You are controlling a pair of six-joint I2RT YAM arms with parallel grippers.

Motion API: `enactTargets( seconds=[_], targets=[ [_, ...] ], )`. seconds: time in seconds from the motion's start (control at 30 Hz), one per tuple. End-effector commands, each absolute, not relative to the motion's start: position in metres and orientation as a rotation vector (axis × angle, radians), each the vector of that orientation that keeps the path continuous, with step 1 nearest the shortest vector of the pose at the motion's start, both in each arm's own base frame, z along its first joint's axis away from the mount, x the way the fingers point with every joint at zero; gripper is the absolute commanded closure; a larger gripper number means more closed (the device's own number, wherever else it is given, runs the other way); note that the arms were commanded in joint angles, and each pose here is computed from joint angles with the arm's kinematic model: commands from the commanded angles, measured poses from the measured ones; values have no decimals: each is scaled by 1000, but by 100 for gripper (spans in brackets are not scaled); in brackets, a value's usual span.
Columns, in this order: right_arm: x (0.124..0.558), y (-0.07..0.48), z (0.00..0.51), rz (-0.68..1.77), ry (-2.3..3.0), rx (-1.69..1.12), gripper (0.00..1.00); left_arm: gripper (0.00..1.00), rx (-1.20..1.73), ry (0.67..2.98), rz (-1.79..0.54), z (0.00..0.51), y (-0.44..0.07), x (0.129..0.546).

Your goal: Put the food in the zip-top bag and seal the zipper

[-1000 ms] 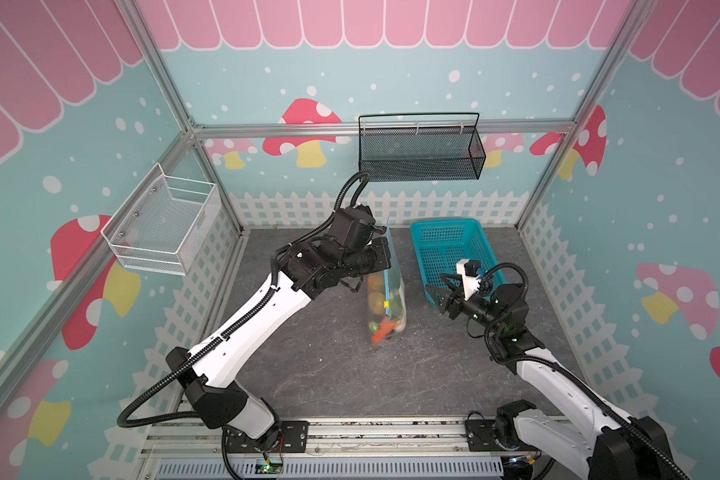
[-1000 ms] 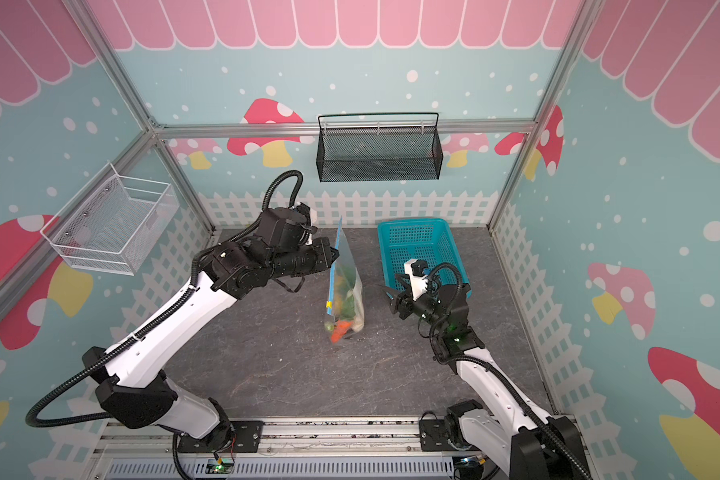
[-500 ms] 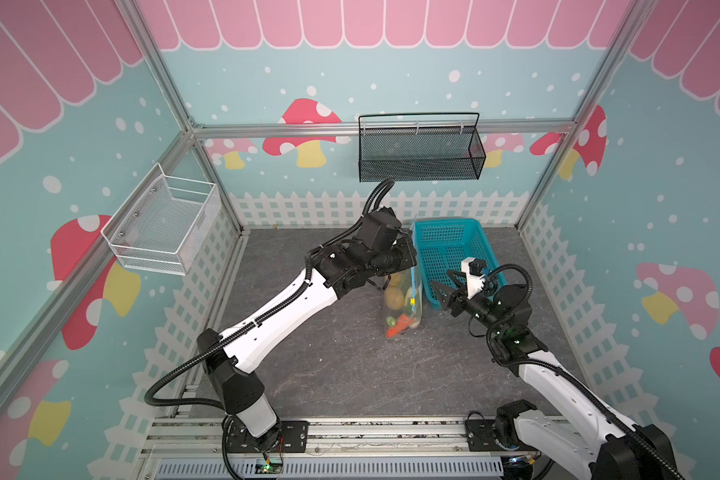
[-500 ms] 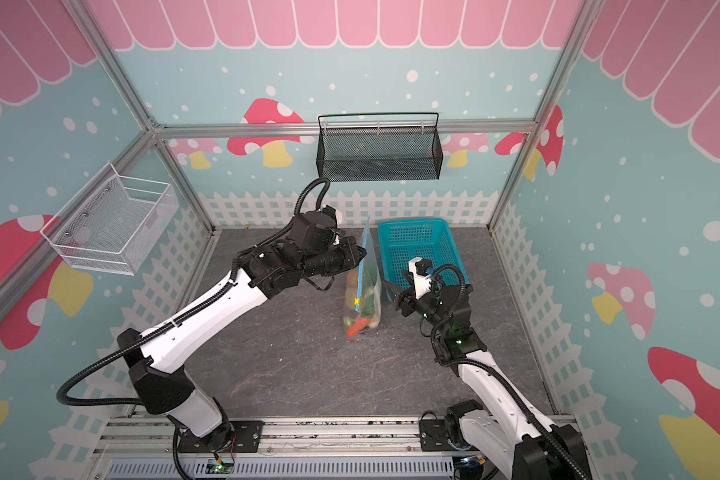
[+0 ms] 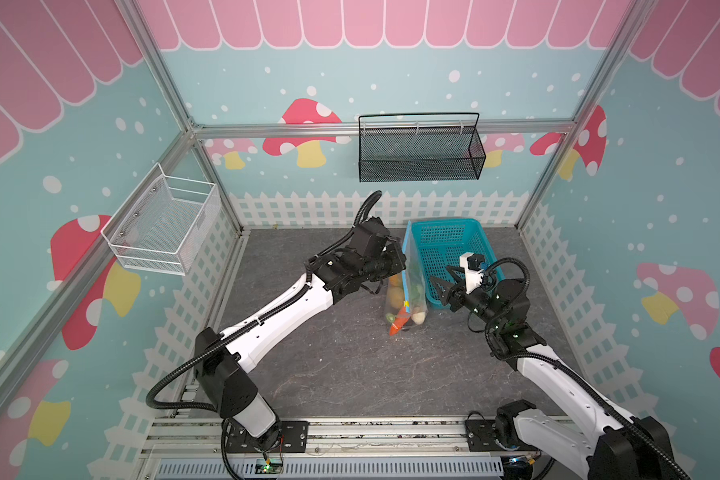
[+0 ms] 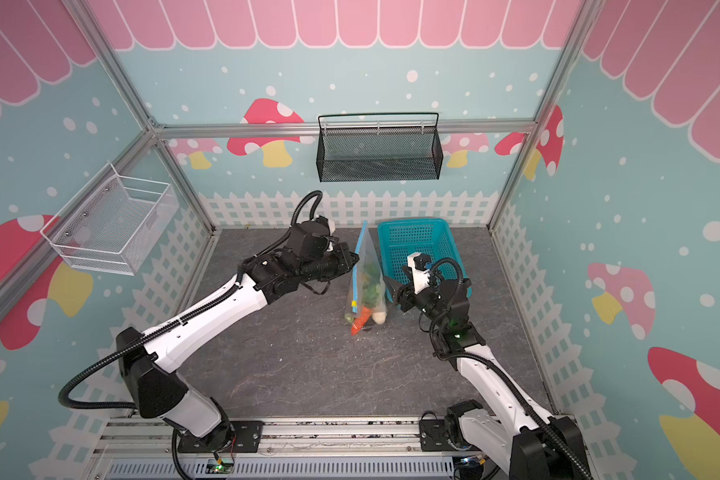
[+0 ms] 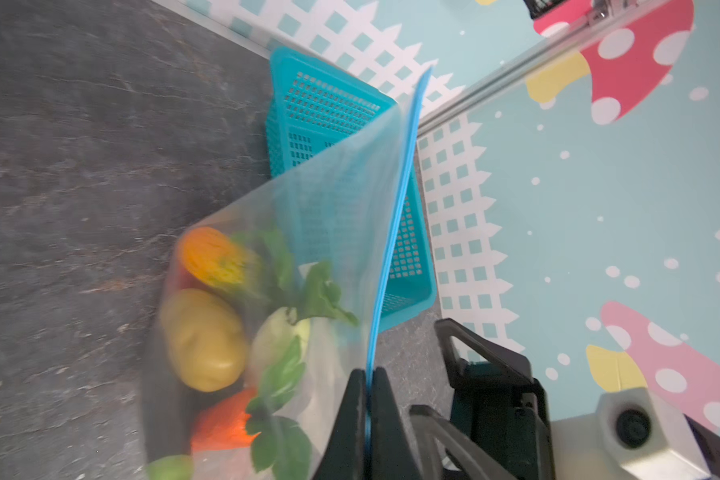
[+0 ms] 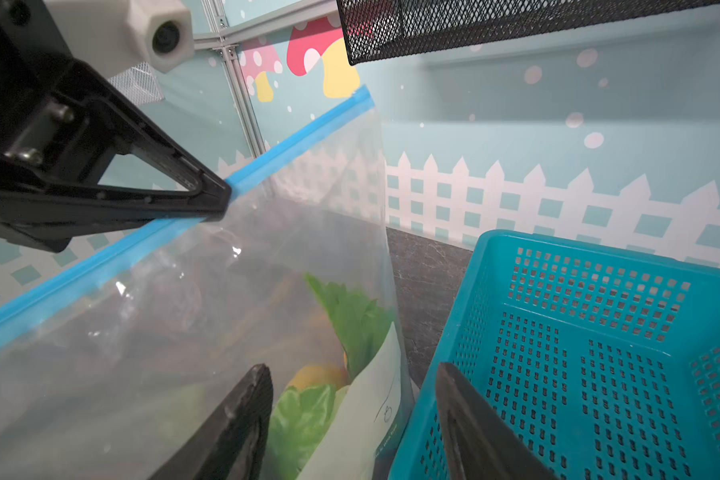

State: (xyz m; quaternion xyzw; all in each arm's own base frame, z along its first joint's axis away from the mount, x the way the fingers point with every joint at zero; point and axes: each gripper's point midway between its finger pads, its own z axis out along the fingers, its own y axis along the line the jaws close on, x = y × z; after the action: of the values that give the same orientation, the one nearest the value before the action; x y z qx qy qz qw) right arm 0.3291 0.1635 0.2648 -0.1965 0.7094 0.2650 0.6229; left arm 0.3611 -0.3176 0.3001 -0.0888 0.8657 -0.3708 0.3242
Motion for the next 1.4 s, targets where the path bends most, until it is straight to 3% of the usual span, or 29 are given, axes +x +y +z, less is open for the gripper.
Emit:
enactTargets(
  seconds=[0.0, 0.33, 0.63, 0.77, 1.0, 1.2, 1.37],
  targets=[
    [330, 170, 280, 630, 1592, -475, 35, 100, -316, 2248, -988, 294, -287, 368],
    [331, 170, 283, 644, 1593, -465, 35, 100, -442, 2364, -824, 204, -186, 378],
    [324, 162, 266, 630, 1675, -420, 35, 100, -317, 2439, -673, 146, -119, 375],
    [320, 162, 263, 641, 1678, -420, 34, 94, -331, 2427, -695, 134, -96, 383],
    [314, 156, 260, 656, 1702, -361, 34, 91, -396, 2504, -484, 97, -44, 396],
    [298, 134, 237, 673, 1793, -161, 32, 57, -466, 2588, -313, 68, -17, 401],
    [289, 112, 208, 693, 1903, 76, 29, 35, -488, 2544, -205, 80, -2, 404]
  ],
)
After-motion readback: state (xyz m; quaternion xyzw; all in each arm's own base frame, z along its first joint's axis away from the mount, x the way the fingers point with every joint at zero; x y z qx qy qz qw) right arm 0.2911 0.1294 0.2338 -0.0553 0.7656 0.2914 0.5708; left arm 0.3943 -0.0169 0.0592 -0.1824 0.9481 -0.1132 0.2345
